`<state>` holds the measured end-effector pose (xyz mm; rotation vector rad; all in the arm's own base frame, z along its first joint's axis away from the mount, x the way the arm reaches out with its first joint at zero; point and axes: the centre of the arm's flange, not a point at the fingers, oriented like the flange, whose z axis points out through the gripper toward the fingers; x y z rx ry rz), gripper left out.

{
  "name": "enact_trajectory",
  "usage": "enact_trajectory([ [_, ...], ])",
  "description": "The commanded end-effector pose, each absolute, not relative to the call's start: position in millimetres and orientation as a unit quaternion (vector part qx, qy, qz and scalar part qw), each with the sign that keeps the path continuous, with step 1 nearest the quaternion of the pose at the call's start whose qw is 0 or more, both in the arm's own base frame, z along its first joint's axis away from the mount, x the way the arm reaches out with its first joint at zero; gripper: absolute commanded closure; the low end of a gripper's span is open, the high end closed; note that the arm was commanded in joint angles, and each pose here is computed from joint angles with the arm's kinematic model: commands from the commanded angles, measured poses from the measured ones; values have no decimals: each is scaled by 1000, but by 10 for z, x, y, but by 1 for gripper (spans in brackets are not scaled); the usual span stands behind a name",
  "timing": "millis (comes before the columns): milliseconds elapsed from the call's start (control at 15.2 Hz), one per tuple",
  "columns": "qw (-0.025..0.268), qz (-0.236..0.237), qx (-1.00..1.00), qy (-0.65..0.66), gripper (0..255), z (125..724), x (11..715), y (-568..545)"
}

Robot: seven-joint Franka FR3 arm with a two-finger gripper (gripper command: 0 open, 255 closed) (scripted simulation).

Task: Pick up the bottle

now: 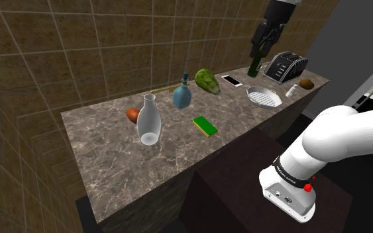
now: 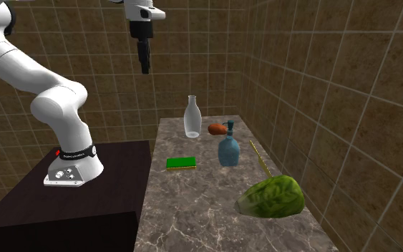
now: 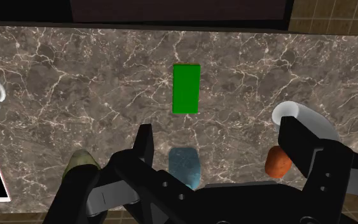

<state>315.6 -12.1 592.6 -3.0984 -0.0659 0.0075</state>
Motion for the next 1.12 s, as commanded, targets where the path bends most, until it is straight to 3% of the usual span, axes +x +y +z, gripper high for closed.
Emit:
enact_trajectory([
  [0, 21, 2, -1000, -21, 0, 5926, 3156, -121],
  [1056, 55, 68, -994, 58, 0, 4795, 5136, -103],
])
